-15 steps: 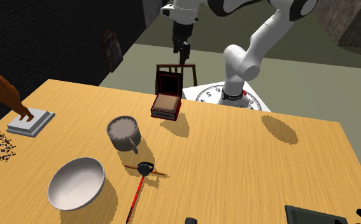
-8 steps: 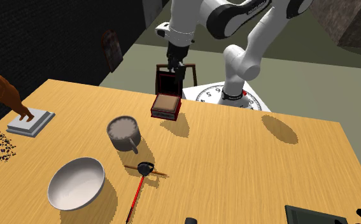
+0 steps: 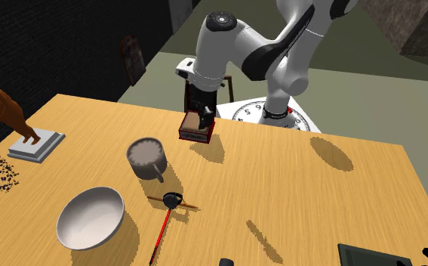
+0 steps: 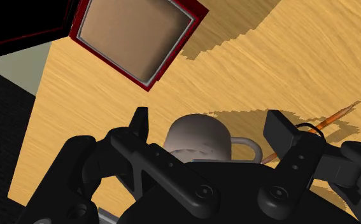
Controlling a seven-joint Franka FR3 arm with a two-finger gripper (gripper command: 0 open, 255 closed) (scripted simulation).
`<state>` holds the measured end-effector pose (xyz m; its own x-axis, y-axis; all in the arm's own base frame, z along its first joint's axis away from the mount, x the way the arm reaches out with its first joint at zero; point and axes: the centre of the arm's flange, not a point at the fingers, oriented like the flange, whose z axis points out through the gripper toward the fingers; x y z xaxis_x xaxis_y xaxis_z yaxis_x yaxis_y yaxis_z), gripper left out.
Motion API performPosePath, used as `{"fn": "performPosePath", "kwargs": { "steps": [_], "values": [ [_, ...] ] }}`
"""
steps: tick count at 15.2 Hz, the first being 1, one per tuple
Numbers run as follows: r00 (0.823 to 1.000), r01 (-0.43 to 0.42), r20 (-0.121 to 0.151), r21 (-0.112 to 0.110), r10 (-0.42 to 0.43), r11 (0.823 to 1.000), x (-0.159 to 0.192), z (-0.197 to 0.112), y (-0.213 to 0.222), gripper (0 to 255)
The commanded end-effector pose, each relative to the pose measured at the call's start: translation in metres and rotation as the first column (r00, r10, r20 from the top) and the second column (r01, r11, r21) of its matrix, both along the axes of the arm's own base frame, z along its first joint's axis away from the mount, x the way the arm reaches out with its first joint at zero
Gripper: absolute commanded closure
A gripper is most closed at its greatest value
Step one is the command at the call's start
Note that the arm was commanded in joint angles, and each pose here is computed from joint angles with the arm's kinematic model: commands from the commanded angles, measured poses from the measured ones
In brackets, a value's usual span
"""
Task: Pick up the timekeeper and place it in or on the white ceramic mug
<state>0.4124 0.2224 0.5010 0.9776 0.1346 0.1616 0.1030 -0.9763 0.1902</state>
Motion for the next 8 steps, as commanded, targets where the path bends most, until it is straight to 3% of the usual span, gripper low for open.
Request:
{"fn": "performPosePath", "kwargs": {
  "steps": [1,8],
  "values": [
    [1.0,-0.01,0.009,-0.014,0.01,1.0,0.012,-0.014,0.023,0],
    [0.998,-0.043,0.035,-0.068,0.046,0.997,0.047,-0.063,0.099,0]
  ]
}}
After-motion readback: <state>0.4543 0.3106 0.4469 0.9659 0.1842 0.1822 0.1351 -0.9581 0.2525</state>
